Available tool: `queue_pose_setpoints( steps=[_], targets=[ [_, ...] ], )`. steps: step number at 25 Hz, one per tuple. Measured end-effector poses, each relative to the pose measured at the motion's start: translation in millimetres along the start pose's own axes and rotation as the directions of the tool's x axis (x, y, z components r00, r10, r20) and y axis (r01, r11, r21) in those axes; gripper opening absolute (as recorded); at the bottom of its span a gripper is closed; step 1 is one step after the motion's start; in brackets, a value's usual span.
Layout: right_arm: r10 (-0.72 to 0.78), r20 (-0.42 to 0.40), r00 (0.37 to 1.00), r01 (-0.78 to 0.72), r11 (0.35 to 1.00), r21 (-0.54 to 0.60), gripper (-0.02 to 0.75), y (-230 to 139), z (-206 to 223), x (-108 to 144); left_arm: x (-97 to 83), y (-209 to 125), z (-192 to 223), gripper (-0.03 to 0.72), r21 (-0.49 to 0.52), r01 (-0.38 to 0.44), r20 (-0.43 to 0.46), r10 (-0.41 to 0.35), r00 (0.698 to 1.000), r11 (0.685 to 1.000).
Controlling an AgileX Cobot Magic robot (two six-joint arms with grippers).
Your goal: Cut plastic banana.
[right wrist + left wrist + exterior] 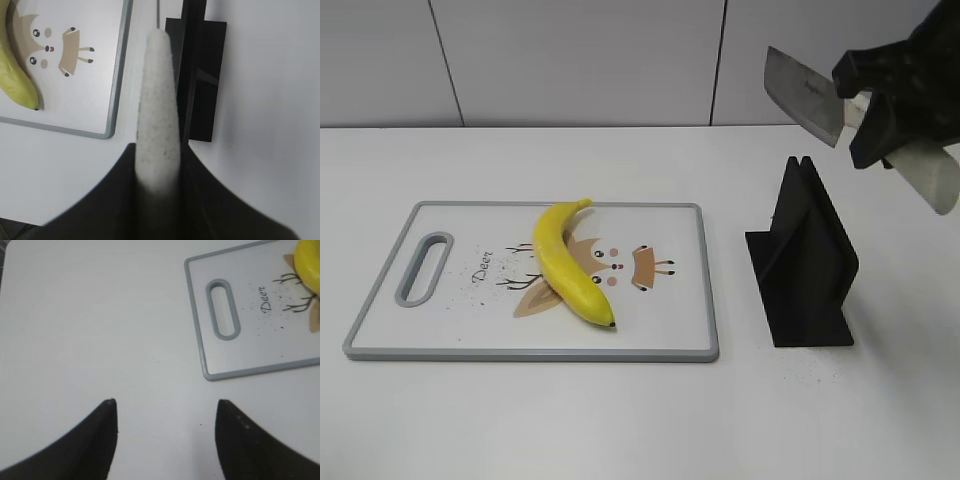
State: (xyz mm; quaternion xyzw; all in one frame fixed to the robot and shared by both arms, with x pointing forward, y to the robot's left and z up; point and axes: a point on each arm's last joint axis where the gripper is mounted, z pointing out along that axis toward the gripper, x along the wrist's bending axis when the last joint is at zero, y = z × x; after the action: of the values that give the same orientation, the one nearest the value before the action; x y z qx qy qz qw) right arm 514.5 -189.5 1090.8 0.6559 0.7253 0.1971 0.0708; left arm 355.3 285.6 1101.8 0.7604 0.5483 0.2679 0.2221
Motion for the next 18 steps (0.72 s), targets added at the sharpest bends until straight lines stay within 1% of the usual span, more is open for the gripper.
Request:
queue_pose_setpoints(
  steps=[5,8,10,12,14,18],
  targets=[
    [0.032,0.001,0.999,-0.032,0.999,-0.016,0.179,-17,6,-6,-11.0,-39,-9,0.589,-0.064,0.045,0.057,-0.042,0.997,0.997],
    [0.034,0.009,0.999,-0.034,0.999,-0.003,0.179,-23,13,-8,-14.3,-58,-13,0.589,-0.112,0.054,0.06,-0.047,0.997,0.992],
    [0.039,0.013,0.999,-0.039,0.999,0.004,0.179,-26,17,-9,-16.0,-72,-18,0.589,-0.161,0.058,0.057,-0.05,0.997,0.985],
    [0.045,0.016,0.999,-0.045,0.999,-0.003,0.179,-27,19,-10,-17.4,-84,-24,0.589,-0.211,0.062,0.053,-0.052,0.997,0.975],
    [0.053,0.027,0.998,-0.053,0.998,-0.016,0.179,-26,20,-11,-19.1,-97,-27,0.589,-0.24,0.065,0.051,-0.054,0.997,0.969],
    [0.06,0.047,0.997,-0.058,0.998,-0.029,0.179,-25,20,-13,-20.8,-114,-39,0.589,-0.353,0.07,0.041,-0.059,0.997,0.933]
  ],
)
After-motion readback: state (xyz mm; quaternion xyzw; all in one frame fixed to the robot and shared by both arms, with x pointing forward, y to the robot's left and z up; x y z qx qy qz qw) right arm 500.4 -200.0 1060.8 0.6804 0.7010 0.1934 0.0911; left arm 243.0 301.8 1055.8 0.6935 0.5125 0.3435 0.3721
